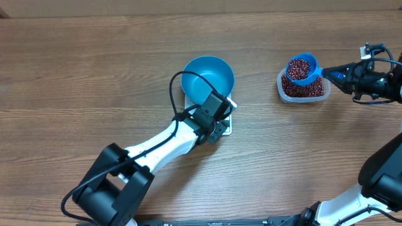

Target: Scoop item into bowl and weigh 150g on scale

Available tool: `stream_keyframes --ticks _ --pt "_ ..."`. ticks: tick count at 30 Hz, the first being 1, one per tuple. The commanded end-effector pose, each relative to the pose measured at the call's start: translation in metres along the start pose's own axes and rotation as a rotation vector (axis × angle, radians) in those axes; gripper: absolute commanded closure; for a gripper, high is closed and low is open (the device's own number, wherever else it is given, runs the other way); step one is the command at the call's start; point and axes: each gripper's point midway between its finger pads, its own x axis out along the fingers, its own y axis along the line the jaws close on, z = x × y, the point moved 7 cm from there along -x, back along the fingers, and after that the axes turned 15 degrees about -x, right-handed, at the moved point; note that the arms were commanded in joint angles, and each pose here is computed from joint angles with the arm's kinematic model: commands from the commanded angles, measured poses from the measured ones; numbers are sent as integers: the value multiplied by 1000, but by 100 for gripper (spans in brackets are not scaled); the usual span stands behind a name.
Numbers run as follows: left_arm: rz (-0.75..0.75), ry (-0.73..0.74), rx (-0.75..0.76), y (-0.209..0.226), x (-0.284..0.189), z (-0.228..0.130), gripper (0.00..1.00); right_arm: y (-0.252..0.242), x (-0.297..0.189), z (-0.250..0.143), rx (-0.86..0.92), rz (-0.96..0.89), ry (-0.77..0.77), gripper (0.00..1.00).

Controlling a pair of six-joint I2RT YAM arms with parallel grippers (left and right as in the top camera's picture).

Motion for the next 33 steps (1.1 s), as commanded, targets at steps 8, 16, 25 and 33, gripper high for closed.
stream_keyframes --ticks 8,16,25,33 --pt "-11 7 7 -1 3 -2 96 -1 -1 0 -11 -11 1 96" --pt "-9 22 8 -2 12 -5 96 -1 -1 0 -11 -11 1 96" --pt "-7 35 9 -2 18 -8 96 -2 -1 0 -11 -16 3 96" --pt "-6 35 8 -2 19 -8 96 -3 -1 -1 -11 -25 7 96"
